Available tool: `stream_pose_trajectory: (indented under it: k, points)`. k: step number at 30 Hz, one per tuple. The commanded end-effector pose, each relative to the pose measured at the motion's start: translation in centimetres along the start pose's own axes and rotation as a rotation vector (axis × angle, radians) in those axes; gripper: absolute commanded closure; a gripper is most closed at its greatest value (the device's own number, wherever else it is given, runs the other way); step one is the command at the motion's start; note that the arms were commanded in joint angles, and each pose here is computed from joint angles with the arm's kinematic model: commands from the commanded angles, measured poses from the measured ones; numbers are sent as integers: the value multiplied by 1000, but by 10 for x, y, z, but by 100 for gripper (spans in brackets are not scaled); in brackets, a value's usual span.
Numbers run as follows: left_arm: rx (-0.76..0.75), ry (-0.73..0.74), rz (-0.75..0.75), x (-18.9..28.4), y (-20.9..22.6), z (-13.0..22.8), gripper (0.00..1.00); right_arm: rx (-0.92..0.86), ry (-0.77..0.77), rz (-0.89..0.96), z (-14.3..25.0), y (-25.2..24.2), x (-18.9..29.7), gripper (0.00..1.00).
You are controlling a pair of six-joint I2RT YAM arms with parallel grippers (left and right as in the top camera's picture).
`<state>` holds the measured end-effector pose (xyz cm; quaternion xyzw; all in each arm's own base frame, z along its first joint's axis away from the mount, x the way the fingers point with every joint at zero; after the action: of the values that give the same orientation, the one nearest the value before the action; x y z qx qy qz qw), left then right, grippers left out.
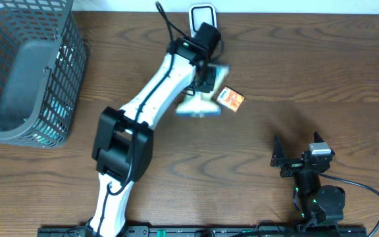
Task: Scan the item barcode
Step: 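Carry the snack bag near the scanner and drop it beside the orange box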
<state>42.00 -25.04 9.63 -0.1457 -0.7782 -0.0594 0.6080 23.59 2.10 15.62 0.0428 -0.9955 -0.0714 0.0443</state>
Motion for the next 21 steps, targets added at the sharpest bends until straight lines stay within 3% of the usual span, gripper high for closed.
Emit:
stream_pose_trajectory:
  k: [1, 6, 12, 19, 21]
  points:
    - [-16, -7, -16, -1, 0, -1, 43, -10, 1, 6, 1, -1, 0, 1]
    - [-35, -102, -3, 28, 5, -25, 43, -10, 1, 6, 1, -1, 0, 1]
    - [-23, -332, -51, 123, 50, -62, 43, -10, 1, 6, 1, -1, 0, 1]
    - [259, -709, -439, 283, 204, -65, 42, -10, 2, 6, 1, -1, 0, 1]
    - [413, -832, -535, 337, 273, -45, 21, -10, 1, 6, 1, -1, 0, 1]
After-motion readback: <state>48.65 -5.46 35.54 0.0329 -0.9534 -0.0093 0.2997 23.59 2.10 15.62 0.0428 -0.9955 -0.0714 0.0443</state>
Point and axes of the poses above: each gripper's point midway between its finger pads, its own x axis back along the fingers, its own y axis along the line the jaws close on, z = x × y, the point moved 1 cm from there along x, back along the fingers, and after that the axes turned 6 degrees about -x, right-handed, at the moved point
